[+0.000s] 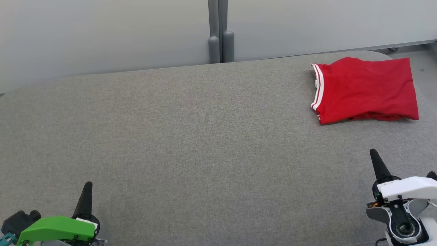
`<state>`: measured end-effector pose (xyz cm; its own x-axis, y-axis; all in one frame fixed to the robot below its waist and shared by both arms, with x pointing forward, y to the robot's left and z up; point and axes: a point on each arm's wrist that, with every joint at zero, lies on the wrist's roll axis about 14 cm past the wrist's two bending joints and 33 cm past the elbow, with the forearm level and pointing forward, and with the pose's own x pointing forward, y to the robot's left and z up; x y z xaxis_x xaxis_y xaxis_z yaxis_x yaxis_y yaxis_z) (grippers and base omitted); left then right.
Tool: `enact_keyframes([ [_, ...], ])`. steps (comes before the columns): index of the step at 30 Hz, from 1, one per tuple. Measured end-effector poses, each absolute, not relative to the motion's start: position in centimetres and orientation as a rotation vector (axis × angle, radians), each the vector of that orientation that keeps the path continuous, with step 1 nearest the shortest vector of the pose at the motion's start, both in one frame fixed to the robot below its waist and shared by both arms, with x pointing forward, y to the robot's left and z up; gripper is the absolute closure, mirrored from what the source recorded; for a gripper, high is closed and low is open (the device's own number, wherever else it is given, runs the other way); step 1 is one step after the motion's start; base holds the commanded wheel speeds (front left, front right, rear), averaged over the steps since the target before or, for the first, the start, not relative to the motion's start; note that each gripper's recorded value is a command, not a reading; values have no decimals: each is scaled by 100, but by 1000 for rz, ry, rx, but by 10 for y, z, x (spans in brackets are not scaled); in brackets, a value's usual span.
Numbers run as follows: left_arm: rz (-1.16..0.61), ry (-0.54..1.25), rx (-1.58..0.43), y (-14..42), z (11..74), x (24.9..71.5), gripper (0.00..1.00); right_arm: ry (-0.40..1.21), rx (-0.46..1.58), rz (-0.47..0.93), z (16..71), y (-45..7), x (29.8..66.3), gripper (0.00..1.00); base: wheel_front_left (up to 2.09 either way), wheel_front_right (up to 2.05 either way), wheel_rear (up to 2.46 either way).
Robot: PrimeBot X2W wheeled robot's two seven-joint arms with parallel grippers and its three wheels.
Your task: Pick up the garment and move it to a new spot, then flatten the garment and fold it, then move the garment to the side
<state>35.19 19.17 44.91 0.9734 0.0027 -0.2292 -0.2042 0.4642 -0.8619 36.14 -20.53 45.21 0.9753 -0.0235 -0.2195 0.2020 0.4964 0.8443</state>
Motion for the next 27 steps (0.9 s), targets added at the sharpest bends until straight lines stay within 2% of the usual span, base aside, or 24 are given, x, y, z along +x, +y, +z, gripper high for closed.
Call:
enact_keyframes([
  [27, 87, 144, -1436, 188, 465, 366, 100, 108, 1435, -120, 467, -205, 370, 100, 0, 0, 0],
])
